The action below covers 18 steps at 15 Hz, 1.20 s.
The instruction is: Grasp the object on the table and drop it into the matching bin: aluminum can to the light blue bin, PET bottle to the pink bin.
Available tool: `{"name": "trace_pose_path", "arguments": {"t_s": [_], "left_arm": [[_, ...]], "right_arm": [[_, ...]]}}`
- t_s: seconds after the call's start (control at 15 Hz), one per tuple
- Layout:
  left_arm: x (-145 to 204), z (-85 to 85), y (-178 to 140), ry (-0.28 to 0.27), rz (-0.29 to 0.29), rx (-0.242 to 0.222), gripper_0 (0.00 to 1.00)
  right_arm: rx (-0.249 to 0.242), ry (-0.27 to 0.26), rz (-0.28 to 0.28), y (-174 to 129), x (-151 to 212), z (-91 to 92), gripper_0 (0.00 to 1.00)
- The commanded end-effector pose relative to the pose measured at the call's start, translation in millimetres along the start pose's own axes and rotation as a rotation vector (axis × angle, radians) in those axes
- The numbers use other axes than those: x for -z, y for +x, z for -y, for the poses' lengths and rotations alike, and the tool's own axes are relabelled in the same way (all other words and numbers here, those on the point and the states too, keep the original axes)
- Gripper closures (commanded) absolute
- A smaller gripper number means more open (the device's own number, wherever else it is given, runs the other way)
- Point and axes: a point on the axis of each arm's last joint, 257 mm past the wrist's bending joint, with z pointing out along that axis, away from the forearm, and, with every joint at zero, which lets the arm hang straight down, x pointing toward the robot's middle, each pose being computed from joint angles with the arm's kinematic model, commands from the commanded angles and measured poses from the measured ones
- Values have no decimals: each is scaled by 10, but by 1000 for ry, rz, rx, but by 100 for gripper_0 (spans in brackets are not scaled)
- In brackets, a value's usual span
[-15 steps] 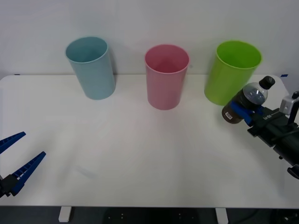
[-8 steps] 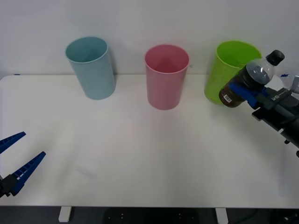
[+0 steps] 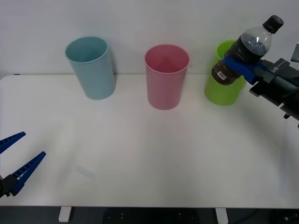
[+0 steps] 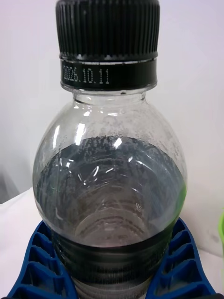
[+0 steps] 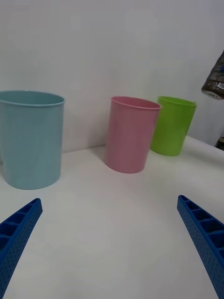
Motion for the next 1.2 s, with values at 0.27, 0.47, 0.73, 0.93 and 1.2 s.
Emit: {"name": "trace_pose_path", "arguments": {"t_s": [0.27, 0.47, 0.73, 0.93, 1.2], "left_arm": [[0, 0, 0, 0, 0, 0, 0], [0, 0, 0, 0, 0, 0, 0], [0, 0, 0, 0, 0, 0, 0], [0, 0, 0, 0, 0, 0, 0], [0, 0, 0, 0, 0, 0, 0]], "right_arm": [[59, -16, -33, -57, -414, 72, 100], [76, -14, -48, -39, -678, 141, 100], [90, -12, -60, -14, -1015, 159, 100], [86, -20, -83, 76, -1258, 133, 100], [98, -24, -111, 164, -1624, 75, 100]]}}
